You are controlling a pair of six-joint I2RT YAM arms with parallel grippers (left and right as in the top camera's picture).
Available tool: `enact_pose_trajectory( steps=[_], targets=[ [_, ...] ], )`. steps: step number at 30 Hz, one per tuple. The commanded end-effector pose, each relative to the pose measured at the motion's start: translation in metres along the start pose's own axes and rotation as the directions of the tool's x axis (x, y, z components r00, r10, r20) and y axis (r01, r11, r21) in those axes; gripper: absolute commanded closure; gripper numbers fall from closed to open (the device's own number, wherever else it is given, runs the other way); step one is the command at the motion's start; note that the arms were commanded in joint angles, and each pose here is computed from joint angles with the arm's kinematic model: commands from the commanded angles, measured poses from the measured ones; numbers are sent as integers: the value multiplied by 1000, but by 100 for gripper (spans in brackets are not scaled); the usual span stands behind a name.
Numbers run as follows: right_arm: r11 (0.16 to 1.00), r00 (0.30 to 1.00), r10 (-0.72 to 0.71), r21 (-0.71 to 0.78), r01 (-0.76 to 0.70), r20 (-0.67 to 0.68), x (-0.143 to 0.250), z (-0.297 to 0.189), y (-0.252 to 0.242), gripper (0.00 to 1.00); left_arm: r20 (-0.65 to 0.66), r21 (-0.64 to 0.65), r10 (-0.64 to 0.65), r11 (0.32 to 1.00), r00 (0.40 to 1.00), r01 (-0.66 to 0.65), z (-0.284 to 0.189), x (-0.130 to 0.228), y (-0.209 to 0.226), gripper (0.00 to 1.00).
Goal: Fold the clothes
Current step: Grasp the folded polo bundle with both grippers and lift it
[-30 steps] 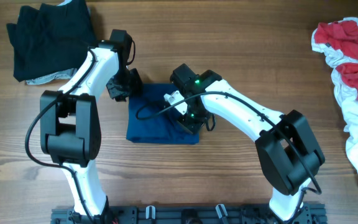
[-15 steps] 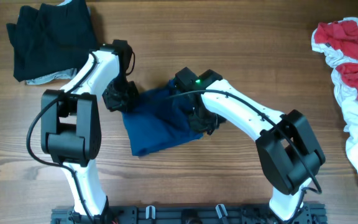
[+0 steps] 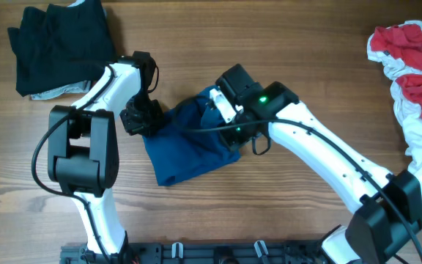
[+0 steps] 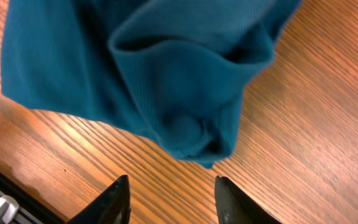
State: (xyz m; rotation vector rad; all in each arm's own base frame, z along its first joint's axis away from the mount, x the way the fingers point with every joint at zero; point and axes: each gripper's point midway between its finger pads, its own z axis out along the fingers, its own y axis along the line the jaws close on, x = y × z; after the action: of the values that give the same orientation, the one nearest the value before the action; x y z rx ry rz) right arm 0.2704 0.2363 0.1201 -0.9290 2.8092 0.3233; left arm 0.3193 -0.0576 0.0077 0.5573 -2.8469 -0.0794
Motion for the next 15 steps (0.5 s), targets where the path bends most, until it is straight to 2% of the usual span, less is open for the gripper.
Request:
enact_pose_trajectory(
  steps=[1, 4, 7, 8, 9, 10, 12, 14, 15],
  targets=[
    [997, 997, -76, -30, 77, 22, -13, 18, 16, 55, -31, 9, -11, 1000, 999, 11, 13, 5, -1, 96],
    [999, 1000, -21, 38, 20, 14, -22, 43, 5, 55, -30, 9, -11, 1000, 999, 11, 13, 5, -1, 96],
    [999, 1000, -11, 45, 11, 7, -25, 58, 2, 56, -30, 9, -10, 1000, 999, 11, 13, 5, -1, 96],
    [995, 999, 43, 95, -44, 10, -25, 59, -7, 64, -30, 9, -10, 1000, 1000, 11, 13, 5, -1, 96],
    [969, 990, 138, 204, -140, 23, -22, 57, -26, 87, -30, 9, -10, 1000, 999, 11, 13, 5, -1, 96],
    [897, 960, 274, 348, -274, 51, -11, 49, -52, 96, -34, 6, -4, 1000, 999, 4, 13, 6, -1, 96],
    [753, 892, 449, 511, -414, 62, 23, 33, -81, 96, -41, -28, -5, 1000, 999, 4, 12, 8, 6, 96],
    [729, 858, 513, 542, -419, -26, 50, 27, -86, 95, -38, -35, -6, 999, 999, 4, 12, 8, 8, 96],
    [736, 850, 524, 534, -416, -61, 56, 26, -86, 89, -35, -34, -6, 999, 999, 4, 12, 7, 7, 96]
  ],
)
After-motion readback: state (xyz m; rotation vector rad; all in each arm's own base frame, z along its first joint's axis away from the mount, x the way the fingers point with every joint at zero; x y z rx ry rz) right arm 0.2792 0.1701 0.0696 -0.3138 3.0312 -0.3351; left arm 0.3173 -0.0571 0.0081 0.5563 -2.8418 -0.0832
